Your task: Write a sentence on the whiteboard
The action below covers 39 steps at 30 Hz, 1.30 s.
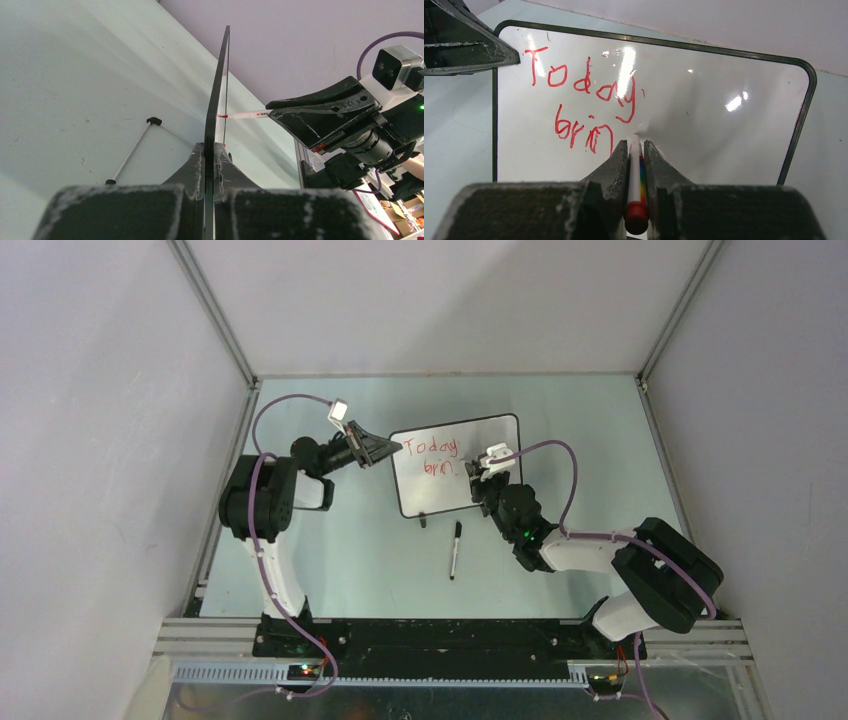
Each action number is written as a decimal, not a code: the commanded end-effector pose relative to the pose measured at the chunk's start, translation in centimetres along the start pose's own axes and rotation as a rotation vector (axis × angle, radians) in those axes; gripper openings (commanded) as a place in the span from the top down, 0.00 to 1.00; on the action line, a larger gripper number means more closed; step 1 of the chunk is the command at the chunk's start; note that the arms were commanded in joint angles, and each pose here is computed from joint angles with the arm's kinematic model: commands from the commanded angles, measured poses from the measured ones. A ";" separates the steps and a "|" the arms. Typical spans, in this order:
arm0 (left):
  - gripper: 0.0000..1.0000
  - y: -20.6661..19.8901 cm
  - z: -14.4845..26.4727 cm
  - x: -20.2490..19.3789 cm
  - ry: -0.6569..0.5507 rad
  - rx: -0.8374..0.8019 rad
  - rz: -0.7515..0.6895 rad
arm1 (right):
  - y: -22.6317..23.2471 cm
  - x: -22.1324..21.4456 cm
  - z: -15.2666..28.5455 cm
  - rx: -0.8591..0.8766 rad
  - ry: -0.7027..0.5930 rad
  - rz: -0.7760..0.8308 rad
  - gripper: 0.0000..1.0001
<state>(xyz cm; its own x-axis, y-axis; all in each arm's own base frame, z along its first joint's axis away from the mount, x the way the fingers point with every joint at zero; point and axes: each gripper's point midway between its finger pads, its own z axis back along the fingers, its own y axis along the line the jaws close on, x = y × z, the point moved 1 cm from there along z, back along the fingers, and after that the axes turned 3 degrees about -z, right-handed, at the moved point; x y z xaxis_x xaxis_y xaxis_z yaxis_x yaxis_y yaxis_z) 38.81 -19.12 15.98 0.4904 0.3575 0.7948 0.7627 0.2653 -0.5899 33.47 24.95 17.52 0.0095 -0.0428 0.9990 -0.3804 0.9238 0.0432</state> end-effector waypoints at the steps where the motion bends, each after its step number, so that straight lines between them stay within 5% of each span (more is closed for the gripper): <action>1: 1.00 -0.5 0.1 0.9 -0.015 -0.028 -0.093 | 0.0 2.6 -0.8 -0.009 -0.077 -0.028 1.00; 39: 1.00 -0.6 0.1 0.9 -0.015 -0.029 -0.098 | 0.5 2.4 -0.7 0.006 -0.073 -0.031 1.00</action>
<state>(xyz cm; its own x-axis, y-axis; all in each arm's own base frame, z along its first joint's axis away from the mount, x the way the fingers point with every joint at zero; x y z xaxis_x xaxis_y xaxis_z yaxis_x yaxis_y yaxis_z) 38.81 -19.12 15.98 0.4902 0.3574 0.7950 0.7628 0.2654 -0.5896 33.55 25.07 18.01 -0.0045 -0.0578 0.9983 -0.3863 0.9209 0.0515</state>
